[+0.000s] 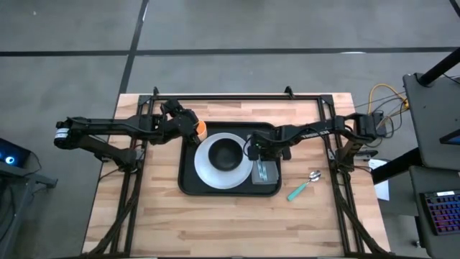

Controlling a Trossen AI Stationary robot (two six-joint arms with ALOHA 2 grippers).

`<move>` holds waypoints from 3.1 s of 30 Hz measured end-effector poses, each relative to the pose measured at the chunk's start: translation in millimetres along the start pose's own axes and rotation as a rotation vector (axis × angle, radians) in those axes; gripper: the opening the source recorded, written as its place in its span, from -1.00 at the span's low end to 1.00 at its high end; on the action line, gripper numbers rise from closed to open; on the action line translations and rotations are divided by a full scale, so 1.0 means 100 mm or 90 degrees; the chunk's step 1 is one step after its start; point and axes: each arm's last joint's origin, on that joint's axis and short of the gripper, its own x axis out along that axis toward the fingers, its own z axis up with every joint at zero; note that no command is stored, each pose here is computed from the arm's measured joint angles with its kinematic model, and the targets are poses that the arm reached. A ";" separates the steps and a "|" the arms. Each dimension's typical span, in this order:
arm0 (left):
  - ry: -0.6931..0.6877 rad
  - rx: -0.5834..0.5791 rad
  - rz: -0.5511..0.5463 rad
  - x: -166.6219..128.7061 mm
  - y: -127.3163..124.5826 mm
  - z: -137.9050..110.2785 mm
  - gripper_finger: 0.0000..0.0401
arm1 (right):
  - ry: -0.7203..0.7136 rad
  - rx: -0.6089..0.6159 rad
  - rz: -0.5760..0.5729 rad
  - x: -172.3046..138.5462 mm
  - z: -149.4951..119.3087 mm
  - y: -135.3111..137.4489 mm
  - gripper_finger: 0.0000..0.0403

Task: Set up tray
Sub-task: Put the blue knife on top of the gray table napkin to the right of the blue fork on the black serving tray, then put the blue spoon on top of the gray table napkin to the right of the blue knife on the black serving tray

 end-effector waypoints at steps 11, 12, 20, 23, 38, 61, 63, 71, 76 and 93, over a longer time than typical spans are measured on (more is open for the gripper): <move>0.001 0.001 0.000 0.00 0.00 0.00 0.31 | -0.009 -0.018 0.020 -0.01 0.06 0.02 -0.93; 0.001 0.001 0.000 0.00 0.00 0.00 0.31 | -0.009 -0.020 0.019 -0.01 0.06 0.02 -0.93; 0.001 0.002 0.000 0.00 0.00 0.00 0.31 | 0.006 -0.024 0.018 0.00 0.05 0.02 -0.62; 0.001 0.002 0.000 0.00 0.00 0.00 0.31 | 0.010 -0.024 0.019 0.00 0.05 0.02 -0.53; 0.028 0.011 -0.058 0.05 -0.07 -0.09 0.31 | -0.093 -0.168 0.056 -0.70 -0.39 0.03 -0.51; 0.041 -0.017 -0.113 0.12 -0.15 -0.18 0.31 | -0.063 -0.091 -0.157 -0.65 -1.66 -0.66 -0.33; 0.041 -0.029 -0.113 0.12 -0.15 -0.18 0.31 | -0.073 -0.068 -0.170 -0.59 -1.73 -0.69 -0.35; 0.042 -0.032 -0.113 0.12 -0.15 -0.18 0.31 | -0.084 0.038 -0.228 -0.33 -1.85 -0.70 -0.32; 0.045 -0.030 -0.112 0.12 -0.15 -0.18 0.31 | -0.108 0.121 -0.248 -0.23 -1.87 -0.72 -0.26; 0.047 -0.015 -0.112 0.12 -0.15 -0.19 0.31 | -0.205 0.265 -0.305 -0.32 -1.67 -0.77 -0.17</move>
